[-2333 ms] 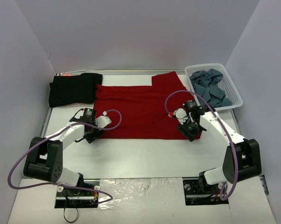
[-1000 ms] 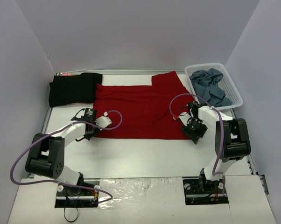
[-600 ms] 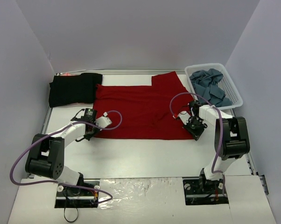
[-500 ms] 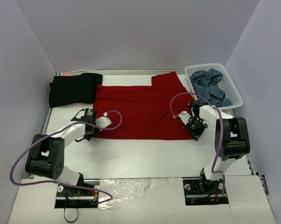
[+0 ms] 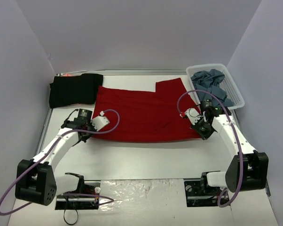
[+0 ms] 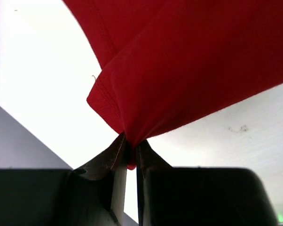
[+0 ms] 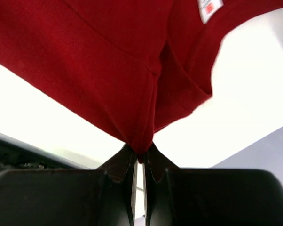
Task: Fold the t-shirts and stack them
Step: Grap the side of the flattened tshirt furthest away from the robot with both arms
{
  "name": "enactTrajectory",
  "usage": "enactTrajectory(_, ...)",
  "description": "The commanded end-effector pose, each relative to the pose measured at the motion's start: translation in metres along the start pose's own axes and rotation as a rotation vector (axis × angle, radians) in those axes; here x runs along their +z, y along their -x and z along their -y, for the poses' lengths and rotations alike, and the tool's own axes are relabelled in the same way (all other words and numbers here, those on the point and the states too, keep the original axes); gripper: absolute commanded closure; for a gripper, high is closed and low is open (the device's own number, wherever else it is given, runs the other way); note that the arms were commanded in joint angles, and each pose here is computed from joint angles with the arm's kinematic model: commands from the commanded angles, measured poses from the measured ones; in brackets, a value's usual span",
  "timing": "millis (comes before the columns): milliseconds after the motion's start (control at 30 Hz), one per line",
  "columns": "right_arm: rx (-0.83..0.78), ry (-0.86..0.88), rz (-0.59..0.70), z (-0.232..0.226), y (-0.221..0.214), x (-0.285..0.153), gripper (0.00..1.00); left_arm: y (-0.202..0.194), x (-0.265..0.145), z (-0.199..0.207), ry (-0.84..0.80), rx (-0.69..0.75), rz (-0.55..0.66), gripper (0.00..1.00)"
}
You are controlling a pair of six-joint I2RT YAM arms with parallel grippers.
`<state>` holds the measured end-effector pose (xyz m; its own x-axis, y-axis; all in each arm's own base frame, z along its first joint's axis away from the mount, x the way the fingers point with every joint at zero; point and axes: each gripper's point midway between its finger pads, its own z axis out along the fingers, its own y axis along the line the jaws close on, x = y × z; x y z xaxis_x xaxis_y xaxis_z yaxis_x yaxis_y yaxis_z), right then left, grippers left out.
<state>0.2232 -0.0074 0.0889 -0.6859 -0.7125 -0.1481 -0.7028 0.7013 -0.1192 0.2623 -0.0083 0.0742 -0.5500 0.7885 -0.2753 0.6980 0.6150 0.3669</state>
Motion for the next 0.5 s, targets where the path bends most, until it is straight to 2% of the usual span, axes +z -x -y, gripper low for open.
enactTrajectory(0, -0.014, 0.041, -0.081, -0.018, -0.031, -0.017, 1.0, -0.008, -0.029, -0.001, 0.001, 0.003, -0.014, 0.98)
enactTrajectory(467, -0.032, 0.038, -0.058, -0.032, -0.044, -0.032, 1.0, -0.03, -0.073, 0.011, 0.017, 0.029, 0.0, 0.98)
